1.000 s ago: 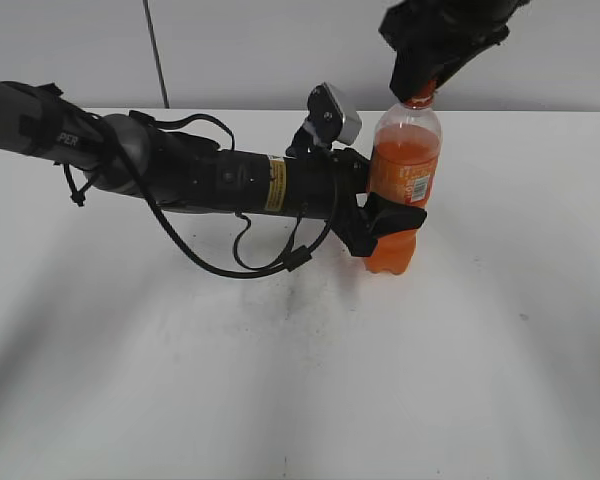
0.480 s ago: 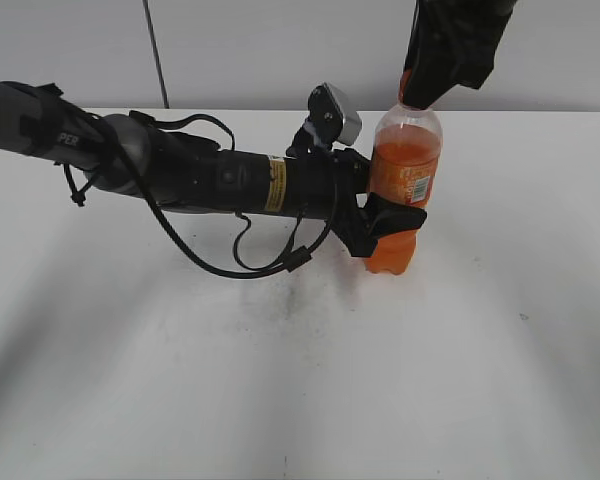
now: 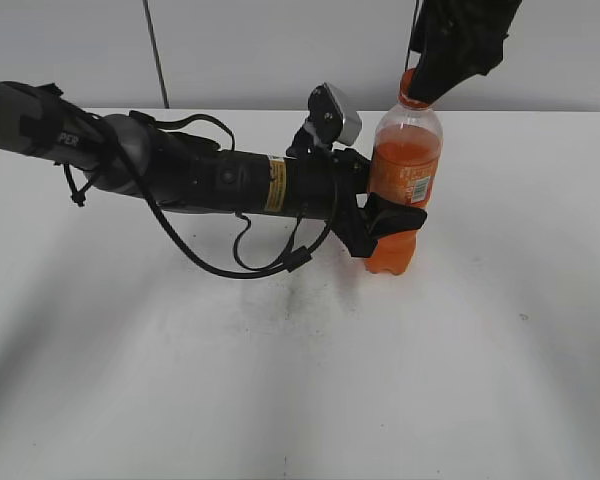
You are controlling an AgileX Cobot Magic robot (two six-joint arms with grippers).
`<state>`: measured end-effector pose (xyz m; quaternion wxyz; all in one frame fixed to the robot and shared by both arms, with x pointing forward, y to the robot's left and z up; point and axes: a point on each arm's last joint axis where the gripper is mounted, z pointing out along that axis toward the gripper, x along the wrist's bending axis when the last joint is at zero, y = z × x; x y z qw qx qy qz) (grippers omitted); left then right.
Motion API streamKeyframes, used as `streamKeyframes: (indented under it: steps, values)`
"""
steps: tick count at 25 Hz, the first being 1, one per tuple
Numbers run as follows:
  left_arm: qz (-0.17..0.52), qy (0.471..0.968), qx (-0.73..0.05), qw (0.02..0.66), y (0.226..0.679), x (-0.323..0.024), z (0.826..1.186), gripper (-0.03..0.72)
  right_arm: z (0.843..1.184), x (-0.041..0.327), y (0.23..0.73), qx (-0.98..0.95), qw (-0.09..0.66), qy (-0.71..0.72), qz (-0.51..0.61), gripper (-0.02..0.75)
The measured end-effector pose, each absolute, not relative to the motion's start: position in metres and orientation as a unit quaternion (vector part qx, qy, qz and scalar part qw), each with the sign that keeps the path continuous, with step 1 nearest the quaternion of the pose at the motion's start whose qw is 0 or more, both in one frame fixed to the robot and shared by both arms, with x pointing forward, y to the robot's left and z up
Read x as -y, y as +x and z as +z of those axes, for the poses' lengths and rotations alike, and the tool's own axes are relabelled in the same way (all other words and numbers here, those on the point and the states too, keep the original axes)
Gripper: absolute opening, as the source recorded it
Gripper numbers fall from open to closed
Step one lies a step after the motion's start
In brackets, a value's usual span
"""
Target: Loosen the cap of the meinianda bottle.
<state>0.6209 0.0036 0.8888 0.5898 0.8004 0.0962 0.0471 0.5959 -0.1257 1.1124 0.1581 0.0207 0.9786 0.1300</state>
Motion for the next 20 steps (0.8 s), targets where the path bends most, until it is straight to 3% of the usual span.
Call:
streamKeyframes:
  steps: [6,12,20]
  values:
    - [0.047,0.801,-0.096,0.59,0.621,-0.004,0.889,0.42,1.138,0.128,0.581,-0.959,0.151,0.148,0.188,0.493]
    - [0.047,0.8,-0.096,0.59,0.621,-0.004,0.889,0.42,1.138,0.128,0.581,-0.854,0.083,0.462,0.225,0.493]
    - [0.047,0.8,-0.096,0.59,0.621,-0.004,0.889,0.42,1.114,0.126,0.595,-0.819,0.065,0.535,0.196,0.439]
